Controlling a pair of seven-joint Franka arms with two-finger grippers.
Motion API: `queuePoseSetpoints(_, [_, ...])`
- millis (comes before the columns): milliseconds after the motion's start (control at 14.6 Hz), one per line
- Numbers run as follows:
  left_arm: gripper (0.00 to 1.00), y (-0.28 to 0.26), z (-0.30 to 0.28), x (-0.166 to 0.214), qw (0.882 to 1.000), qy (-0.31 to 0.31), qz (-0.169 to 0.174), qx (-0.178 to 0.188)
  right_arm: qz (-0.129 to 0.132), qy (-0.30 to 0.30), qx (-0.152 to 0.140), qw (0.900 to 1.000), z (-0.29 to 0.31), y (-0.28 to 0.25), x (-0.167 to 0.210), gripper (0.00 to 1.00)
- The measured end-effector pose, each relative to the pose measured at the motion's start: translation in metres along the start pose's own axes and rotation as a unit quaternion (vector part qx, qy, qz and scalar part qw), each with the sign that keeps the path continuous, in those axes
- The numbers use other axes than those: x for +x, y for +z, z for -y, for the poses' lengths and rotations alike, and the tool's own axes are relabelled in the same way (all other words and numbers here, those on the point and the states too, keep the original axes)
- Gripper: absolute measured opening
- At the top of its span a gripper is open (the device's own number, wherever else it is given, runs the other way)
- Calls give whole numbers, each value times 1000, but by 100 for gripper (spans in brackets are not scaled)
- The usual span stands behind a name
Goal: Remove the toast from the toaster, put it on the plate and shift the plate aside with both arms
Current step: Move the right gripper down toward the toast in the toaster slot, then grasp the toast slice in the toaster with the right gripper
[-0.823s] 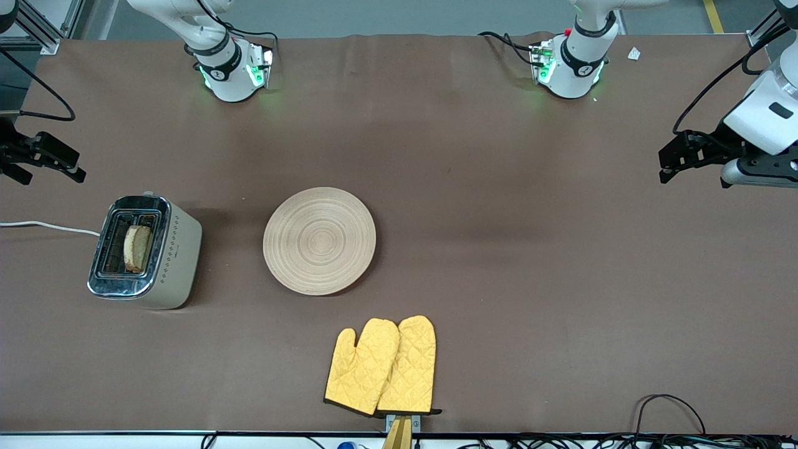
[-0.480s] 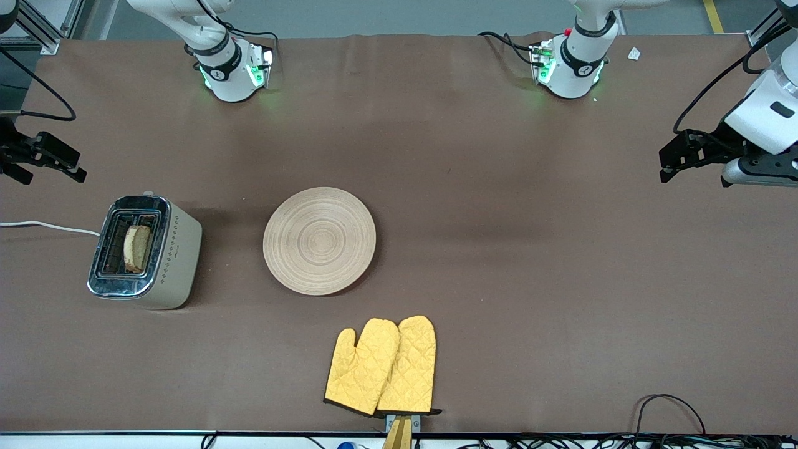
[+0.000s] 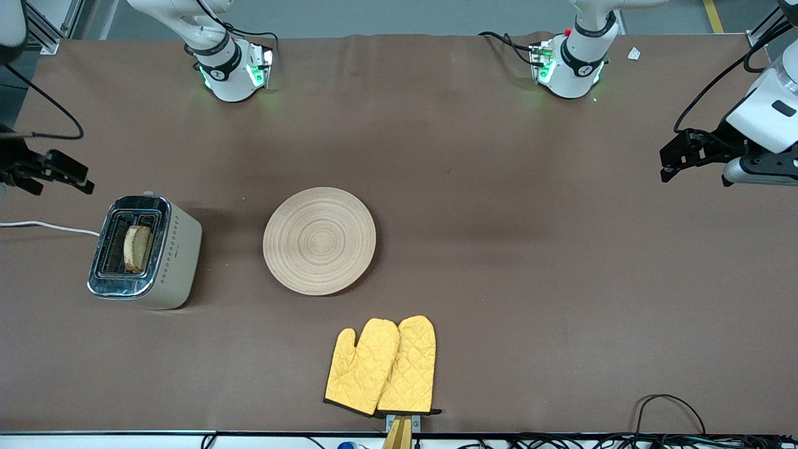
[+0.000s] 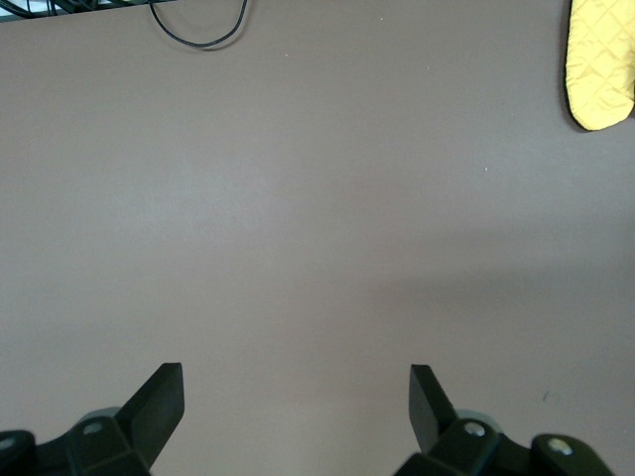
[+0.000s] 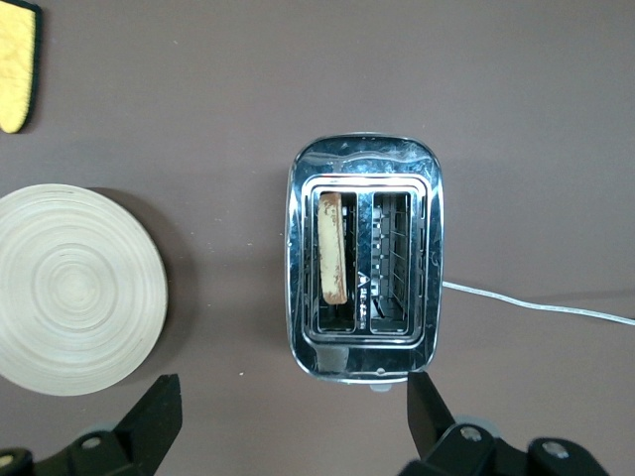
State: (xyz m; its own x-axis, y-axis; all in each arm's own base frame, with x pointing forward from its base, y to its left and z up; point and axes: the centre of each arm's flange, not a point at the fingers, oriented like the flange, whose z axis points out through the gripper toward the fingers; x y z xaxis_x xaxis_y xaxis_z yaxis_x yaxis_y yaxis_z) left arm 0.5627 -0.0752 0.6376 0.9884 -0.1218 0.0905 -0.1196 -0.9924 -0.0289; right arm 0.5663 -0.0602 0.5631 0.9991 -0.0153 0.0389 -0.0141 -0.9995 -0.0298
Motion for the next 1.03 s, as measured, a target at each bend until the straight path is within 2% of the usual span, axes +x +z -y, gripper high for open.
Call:
queuePoseSetpoints(480, [100, 1, 1, 0, 1000, 0, 2, 0, 35, 1, -4, 999, -3, 88, 36, 100])
queuePoseSetpoints(1029, [100, 1, 1, 0, 1000, -1, 2, 0, 64, 8, -6, 998, -11, 176, 35, 100])
